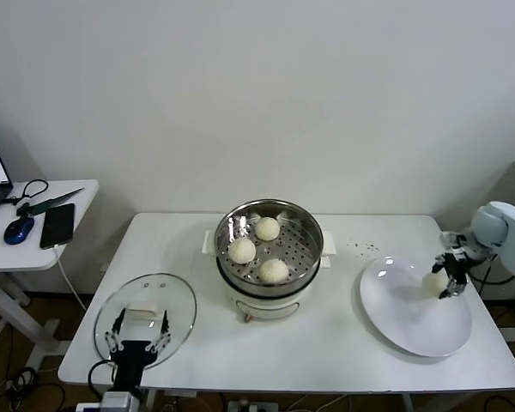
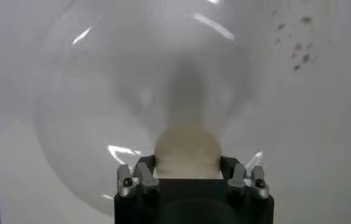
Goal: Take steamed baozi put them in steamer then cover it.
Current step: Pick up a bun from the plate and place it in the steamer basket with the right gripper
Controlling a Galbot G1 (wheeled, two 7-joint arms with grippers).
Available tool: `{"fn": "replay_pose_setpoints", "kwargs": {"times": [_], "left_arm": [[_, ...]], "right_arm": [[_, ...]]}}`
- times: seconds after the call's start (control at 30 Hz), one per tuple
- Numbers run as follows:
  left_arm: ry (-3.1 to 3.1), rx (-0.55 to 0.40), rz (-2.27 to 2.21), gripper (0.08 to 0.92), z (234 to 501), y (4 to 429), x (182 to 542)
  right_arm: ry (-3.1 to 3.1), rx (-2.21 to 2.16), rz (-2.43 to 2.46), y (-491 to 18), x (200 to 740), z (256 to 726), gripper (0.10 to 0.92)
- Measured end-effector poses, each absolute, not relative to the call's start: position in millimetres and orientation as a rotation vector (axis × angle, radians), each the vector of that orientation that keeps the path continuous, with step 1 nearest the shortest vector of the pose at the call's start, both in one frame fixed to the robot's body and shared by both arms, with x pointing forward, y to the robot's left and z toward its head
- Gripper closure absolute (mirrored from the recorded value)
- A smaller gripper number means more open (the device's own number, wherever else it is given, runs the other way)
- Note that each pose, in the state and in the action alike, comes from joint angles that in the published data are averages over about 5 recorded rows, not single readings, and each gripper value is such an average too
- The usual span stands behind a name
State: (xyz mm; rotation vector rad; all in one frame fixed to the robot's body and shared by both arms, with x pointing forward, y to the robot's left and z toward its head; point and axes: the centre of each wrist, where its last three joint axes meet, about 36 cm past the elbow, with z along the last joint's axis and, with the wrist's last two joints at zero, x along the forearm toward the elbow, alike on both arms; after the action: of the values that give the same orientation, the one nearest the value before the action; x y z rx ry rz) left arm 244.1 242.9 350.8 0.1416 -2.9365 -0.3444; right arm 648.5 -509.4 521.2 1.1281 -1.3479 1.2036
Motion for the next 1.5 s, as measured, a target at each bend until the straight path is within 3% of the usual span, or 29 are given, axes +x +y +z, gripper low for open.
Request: {"fn": "replay_pose_setpoints", "kwargs": {"times": [0.4,0.63,1.03,1.5], "left_arm": [[-2.965,0.094,-0.31,0.177,354,232,246],[-2.981,0.073,-0.297,0.177,355,231,248],[-2.999,0.066,-0.297,0.177,355,233,252],[-2.999,0.069,-0.304,0.177,354,238,254]], "right_arm": [[-1.474,1.224,1.291,-391,712,651,0.335],[-1.468,1.301,1.316,-303,727,694,0.335],[-1.372,1.383,1.337,-183,725,691,0.334],[-1.251,1.391,1.361,-129,724,635,0.335]]}}
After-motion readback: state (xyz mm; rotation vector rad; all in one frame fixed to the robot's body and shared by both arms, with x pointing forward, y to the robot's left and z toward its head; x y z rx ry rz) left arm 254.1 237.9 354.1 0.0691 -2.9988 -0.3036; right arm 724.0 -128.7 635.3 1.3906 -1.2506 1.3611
